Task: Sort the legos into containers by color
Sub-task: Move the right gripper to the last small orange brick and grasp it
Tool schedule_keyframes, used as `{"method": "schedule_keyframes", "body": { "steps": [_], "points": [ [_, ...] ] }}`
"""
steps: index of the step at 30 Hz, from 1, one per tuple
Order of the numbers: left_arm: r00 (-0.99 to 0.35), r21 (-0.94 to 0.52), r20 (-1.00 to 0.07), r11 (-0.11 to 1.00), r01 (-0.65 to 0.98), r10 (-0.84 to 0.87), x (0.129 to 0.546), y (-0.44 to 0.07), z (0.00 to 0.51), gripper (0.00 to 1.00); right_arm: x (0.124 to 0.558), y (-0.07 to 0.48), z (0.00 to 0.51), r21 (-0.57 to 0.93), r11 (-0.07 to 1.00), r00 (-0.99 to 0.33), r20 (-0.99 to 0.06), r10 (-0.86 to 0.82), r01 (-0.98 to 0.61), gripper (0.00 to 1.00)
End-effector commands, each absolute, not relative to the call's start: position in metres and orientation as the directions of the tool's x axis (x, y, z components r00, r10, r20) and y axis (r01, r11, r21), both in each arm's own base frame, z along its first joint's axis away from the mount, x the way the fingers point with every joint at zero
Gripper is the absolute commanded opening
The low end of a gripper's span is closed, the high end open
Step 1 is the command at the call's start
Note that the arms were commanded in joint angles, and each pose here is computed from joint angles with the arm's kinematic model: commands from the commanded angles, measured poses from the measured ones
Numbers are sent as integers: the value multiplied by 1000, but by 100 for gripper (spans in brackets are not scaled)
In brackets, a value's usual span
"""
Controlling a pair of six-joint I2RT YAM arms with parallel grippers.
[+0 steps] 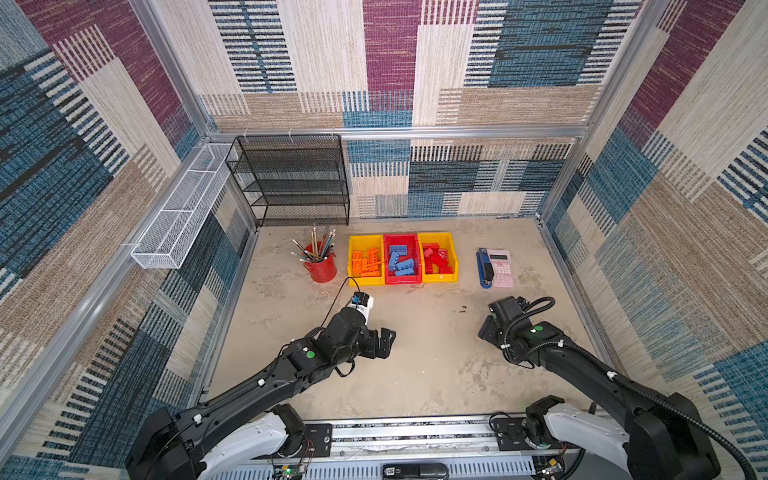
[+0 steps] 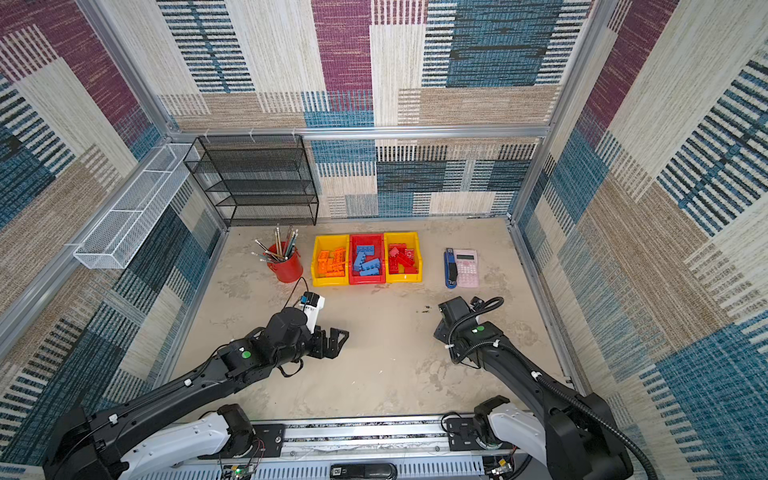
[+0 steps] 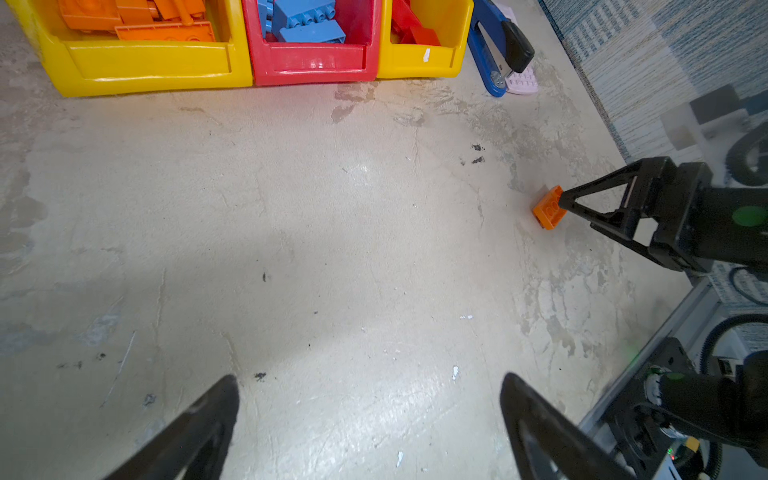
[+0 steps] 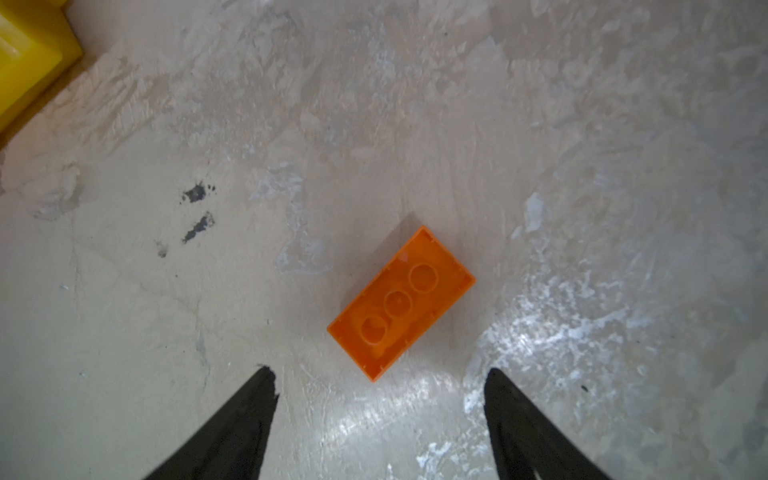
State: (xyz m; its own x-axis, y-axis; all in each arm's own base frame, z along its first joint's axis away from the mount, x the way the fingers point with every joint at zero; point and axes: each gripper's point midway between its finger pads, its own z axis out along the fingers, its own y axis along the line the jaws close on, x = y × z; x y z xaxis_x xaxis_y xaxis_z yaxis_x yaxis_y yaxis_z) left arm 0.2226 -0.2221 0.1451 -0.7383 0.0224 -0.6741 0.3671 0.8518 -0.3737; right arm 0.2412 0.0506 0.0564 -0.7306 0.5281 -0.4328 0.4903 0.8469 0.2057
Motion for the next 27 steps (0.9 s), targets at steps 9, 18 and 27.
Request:
{"method": "schedule_keyframes", "body": {
  "steps": [9, 18, 27],
  "points": [
    [-717, -312, -694, 872, 377, 62, 227, -217, 146, 99, 269, 51, 48, 264, 845, -725, -433, 535, 466, 74],
    [-716, -288, -695, 884, 367, 71, 232, -215, 144, 99, 265, 47, 39, 238, 851, -743, -415, 525, 468, 73],
    [-719, -277, -690, 885, 374, 88, 234, -218, 140, 99, 260, 45, 34, 228, 855, -750, -412, 518, 466, 73]
  ]
}}
